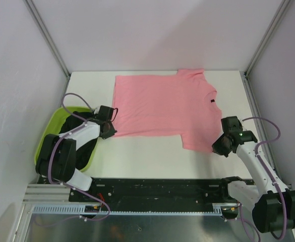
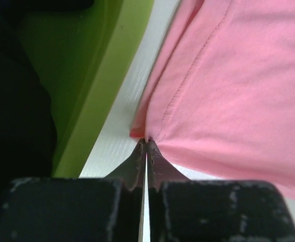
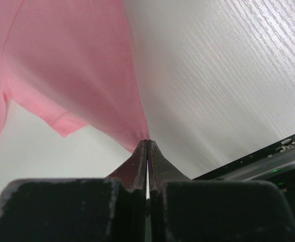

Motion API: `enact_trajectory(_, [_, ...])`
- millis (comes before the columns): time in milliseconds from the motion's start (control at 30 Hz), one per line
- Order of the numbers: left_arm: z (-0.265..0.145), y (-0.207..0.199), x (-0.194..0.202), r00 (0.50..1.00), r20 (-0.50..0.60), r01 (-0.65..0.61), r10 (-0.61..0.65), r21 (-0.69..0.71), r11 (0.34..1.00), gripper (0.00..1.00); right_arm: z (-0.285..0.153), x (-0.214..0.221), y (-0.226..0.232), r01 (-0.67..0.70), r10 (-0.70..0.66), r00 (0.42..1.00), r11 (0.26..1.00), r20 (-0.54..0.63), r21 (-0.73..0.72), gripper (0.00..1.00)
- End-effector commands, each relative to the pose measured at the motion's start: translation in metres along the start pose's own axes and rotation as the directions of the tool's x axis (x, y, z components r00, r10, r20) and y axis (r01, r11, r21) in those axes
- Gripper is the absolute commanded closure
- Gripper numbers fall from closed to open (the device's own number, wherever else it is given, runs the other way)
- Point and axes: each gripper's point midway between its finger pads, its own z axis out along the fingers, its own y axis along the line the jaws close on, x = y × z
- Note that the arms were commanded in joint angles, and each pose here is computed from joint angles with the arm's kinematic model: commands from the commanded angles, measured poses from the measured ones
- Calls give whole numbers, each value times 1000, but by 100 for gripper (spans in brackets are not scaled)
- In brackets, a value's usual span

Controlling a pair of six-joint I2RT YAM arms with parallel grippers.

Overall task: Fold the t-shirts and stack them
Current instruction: Grap the side of the flattened tshirt closest away from the robot with both arms

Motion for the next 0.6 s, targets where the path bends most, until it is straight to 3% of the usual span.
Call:
enact_trajectory(0, [-18, -4, -26, 994, 108, 31, -33, 24, 999, 100, -18, -6, 2, -22, 22, 999, 1000, 28, -10, 100])
enact_trajectory(300, [-55, -6, -47, 980, 199, 5, -21, 80, 997, 100, -55, -42, 33, 2, 11, 991, 995, 130, -97, 100])
enact_trajectory(567, [-39, -47, -89, 982, 191, -16, -2, 89, 996, 100, -44, -114, 114, 90, -43, 962, 982, 268, -166, 100])
